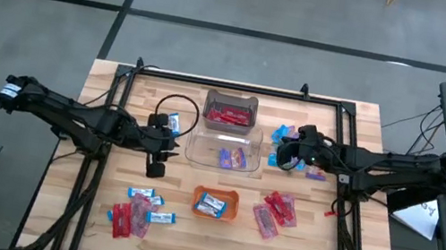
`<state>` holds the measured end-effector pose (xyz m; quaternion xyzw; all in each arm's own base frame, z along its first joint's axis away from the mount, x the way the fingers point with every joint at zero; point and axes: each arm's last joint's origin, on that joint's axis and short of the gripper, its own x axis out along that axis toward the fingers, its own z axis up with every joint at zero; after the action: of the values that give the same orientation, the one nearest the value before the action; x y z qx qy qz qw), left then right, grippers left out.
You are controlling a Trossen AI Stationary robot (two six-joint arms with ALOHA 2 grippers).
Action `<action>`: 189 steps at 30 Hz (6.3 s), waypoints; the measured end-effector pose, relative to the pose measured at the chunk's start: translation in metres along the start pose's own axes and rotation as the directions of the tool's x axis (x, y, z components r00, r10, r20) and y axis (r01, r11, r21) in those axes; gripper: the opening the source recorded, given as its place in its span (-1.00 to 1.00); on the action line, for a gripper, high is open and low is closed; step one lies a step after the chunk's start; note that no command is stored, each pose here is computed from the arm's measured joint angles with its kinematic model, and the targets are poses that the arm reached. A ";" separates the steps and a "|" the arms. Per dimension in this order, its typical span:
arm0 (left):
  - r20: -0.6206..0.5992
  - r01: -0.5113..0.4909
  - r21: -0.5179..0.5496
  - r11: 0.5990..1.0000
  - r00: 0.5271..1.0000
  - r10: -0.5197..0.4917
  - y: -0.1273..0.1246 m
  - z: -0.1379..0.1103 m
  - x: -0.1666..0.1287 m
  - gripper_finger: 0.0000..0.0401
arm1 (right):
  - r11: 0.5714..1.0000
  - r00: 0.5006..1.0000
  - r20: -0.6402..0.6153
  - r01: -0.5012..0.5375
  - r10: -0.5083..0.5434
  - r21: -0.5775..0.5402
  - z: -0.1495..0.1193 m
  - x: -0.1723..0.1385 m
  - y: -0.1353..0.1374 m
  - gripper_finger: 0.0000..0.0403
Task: Sort candy
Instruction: Put the blue candy into the clear transparent bin, then put the white chocolate bar into the orange bin
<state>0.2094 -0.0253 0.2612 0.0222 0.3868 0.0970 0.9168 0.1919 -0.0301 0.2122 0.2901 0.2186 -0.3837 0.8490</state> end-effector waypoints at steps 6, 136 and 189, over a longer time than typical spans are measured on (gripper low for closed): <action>-0.038 -0.006 0.001 1.000 0.999 0.006 0.000 -0.011 0.007 -0.50 | 0.971 0.957 -0.193 0.233 -0.218 0.059 -0.015 0.013 -0.005 -0.96; -0.233 -0.221 -0.382 0.897 0.963 0.138 0.039 -0.022 0.010 -0.72 | 0.970 0.981 0.075 -0.163 0.179 -0.183 0.024 0.029 0.076 0.10; -0.586 -0.549 -0.515 0.658 0.786 0.196 0.102 -0.094 0.112 -0.62 | 0.958 0.982 0.029 -0.175 0.186 -0.227 0.019 0.017 0.075 0.10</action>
<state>0.2024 0.0929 0.1288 -0.2473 0.5276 0.4225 0.6942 0.2635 -0.0114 0.2408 0.2018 0.2116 -0.2847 0.9129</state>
